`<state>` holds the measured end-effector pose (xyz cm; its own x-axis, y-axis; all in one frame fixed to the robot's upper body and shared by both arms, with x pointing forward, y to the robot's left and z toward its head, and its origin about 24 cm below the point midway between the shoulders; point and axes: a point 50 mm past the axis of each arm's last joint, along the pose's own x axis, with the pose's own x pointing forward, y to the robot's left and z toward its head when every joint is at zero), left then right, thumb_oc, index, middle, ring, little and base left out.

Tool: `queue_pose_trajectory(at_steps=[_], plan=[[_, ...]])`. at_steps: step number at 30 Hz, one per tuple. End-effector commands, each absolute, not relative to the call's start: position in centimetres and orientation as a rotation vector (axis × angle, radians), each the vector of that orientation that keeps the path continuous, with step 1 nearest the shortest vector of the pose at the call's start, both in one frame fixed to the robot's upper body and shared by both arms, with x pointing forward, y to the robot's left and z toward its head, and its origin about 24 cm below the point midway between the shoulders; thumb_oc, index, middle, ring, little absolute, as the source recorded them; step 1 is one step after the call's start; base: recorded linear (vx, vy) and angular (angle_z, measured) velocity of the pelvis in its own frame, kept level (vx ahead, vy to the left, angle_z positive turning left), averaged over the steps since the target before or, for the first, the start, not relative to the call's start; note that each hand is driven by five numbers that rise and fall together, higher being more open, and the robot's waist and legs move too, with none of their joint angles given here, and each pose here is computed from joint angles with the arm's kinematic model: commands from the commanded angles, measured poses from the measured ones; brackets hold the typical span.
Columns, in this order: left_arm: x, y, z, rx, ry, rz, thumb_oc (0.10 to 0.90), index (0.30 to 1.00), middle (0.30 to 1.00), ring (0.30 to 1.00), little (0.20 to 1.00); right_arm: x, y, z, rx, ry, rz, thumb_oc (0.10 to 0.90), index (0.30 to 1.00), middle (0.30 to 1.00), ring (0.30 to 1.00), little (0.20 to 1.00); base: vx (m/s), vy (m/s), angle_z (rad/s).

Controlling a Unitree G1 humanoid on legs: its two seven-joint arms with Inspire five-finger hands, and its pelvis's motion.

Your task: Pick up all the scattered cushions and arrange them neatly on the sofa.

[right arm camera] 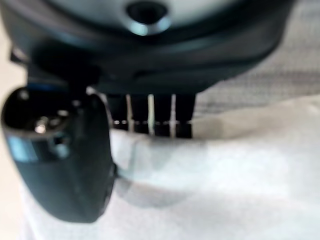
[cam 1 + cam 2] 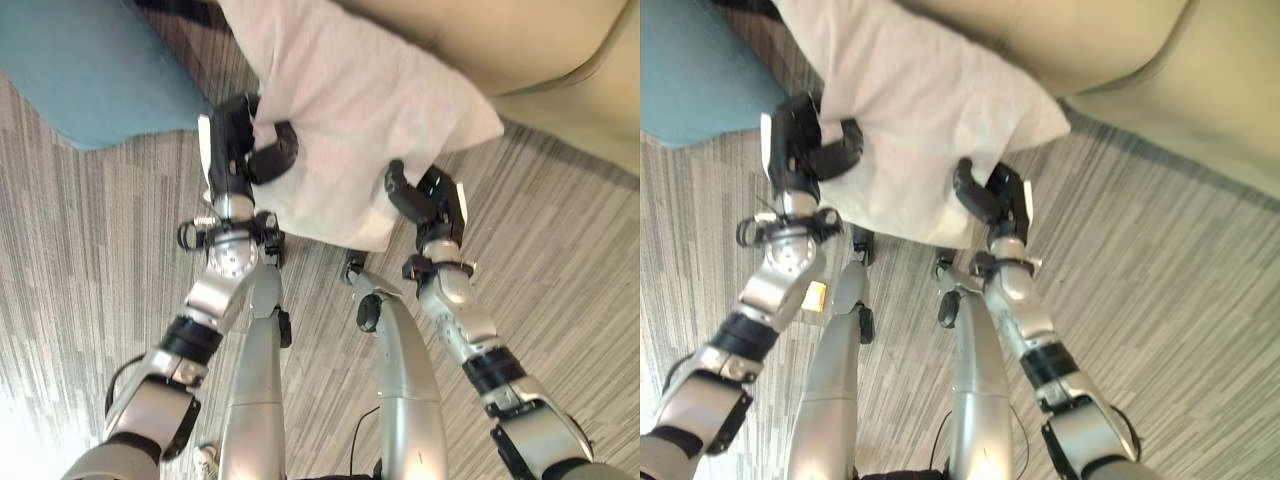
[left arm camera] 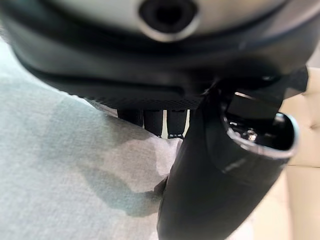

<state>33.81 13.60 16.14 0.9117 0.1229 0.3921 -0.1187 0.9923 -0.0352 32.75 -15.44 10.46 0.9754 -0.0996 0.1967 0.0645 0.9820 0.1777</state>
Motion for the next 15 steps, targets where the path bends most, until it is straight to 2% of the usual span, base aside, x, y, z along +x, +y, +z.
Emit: queue_pose_trajectory(at_steps=[1, 8, 15], plan=[[31.6, 7.9, 20.2, -0.031, -0.674, -0.185, 0.4, 0.3, 0.3, 0.3, 0.3, 31.7, -11.2, 17.6, 0.241, -0.576, 0.175, 0.4, 0.3, 0.3, 0.3, 0.3, -0.01, -0.071, 0.0], [29.6, 9.5, 15.8, -0.081, -0.548, -0.217, 0.4, 0.3, 0.3, 0.3, 0.3, 28.7, -14.6, 13.4, 0.226, -0.479, 0.071, 0.4, 0.3, 0.3, 0.3, 0.3, 0.03, -0.079, 0.01], [27.7, 11.4, 12.9, -0.134, -0.45, -0.195, 0.4, 0.3, 0.3, 0.3, 0.3, 26.4, -17.1, 11.7, 0.165, -0.444, 0.026, 0.4, 0.3, 0.3, 0.3, 0.3, 0.11, -0.034, -0.14]])
